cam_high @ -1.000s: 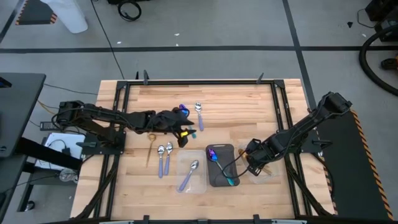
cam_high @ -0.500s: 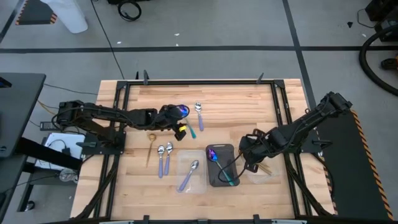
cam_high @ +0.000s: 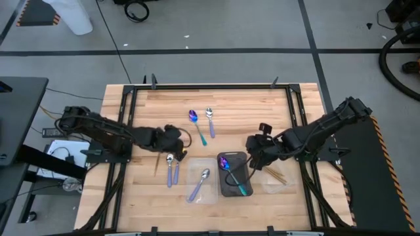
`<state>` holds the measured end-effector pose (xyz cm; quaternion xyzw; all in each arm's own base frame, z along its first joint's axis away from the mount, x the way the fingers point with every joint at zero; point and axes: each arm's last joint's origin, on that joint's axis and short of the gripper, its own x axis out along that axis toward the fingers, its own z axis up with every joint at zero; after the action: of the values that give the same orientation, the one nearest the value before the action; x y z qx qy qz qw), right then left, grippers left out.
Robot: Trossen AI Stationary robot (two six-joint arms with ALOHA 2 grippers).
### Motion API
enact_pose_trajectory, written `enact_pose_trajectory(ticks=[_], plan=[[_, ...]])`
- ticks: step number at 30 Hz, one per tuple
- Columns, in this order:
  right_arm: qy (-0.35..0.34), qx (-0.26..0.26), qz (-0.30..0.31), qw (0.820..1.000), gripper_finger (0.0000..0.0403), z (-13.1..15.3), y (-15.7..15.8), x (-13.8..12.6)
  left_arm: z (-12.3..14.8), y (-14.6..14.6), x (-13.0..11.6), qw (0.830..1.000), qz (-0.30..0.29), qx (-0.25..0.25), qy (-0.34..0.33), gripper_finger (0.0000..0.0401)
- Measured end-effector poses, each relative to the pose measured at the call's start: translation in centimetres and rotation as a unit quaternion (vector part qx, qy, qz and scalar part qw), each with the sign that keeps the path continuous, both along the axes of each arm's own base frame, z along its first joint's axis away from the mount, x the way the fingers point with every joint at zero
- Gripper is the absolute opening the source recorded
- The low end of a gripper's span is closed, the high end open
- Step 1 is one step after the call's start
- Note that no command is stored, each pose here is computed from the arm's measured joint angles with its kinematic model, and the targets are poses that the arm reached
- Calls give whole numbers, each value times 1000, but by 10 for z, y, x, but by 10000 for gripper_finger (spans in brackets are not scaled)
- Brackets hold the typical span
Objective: Sort silverware by color (type)
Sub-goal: Put the purple spoon into the left transparent bin
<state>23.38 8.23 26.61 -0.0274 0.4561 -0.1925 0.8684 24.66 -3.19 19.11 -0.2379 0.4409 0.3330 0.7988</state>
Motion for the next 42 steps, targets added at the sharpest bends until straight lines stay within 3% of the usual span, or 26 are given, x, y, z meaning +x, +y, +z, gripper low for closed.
enact_pose_trajectory(ticks=[9, 21, 27, 33, 42], plan=[[-24, -36, 22, 999, 100, 4, -6, 9, -3, -44, -9, 995, 65, -49, -50, 193], [-11, -43, 56, 997, 100, 4, -5, 10, -36, -86, -12, 986, 131, -92, -48, 157], [-8, -47, 62, 997, 100, 4, -5, 10, -35, -96, -4, 985, 145, -83, -44, 149], [-10, -45, 60, 997, 100, 4, -5, 10, -34, -101, 11, 987, 152, -50, 0, 148], [-16, -39, 56, 998, 100, 4, -4, 11, -48, -102, 17, 987, 157, -36, 21, 148]])
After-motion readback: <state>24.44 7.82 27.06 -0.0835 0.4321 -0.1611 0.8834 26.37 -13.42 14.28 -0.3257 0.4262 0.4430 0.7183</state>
